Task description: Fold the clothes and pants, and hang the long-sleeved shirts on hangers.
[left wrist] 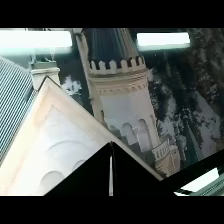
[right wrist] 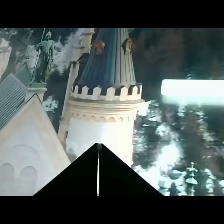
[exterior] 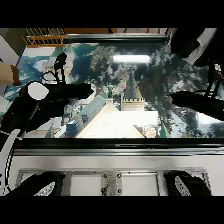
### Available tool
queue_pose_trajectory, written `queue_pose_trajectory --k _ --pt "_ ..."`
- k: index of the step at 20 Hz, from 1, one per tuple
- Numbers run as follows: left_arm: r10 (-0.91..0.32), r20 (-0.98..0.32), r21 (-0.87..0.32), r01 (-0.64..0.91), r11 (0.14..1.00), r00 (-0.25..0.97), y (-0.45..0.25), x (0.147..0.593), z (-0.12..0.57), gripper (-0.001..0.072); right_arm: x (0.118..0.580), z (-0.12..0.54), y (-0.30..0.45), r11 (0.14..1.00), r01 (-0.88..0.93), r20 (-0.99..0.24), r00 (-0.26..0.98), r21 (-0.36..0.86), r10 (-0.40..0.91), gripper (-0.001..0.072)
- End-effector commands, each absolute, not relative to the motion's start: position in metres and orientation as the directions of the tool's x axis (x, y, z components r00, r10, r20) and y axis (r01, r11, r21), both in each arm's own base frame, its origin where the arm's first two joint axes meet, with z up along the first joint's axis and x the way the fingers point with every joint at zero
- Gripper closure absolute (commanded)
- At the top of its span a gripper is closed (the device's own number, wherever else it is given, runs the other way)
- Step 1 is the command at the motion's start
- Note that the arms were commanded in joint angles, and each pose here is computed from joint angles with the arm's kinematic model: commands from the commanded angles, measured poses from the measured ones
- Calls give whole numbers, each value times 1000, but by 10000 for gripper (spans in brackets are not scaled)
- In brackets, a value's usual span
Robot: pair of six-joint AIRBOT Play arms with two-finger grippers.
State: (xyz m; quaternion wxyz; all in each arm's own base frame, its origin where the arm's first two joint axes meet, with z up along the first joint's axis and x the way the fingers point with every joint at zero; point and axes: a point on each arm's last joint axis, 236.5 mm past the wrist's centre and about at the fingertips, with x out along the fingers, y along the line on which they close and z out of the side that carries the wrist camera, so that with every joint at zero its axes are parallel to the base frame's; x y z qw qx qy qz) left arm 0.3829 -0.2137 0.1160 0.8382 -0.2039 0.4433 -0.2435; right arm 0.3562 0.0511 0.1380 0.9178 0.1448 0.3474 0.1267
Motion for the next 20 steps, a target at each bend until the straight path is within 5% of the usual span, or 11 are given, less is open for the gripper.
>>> queue_pose_trajectory --k 1,13,14,15,16,20 --pt "-587 -645 -557 225 799 489 -213 384 115 683 356 137 51 926 -132 -603 725 354 334 691" --pt "-543 -716 -527 170 833 439 -197 372 70 683 357 135 51 925 -129 -604 724 356 334 691" --pt "-487 -742 -455 188 870 460 -178 379 72 629 357 135 51 925 -130 -605 723 357 334 691" --pt "-401 -778 -354 190 916 484 -149 387 75 258 357 135 51 925 -130 -604 723 356 334 691" --pt "-295 -812 -242 170 955 504 -114 394 77 3 357 135 51 925 -129 -604 723 356 334 691" --pt "169 -848 127 -117 985 502 58 396 81 4 357 135 51 925 -129 -604 724 356 334 691"
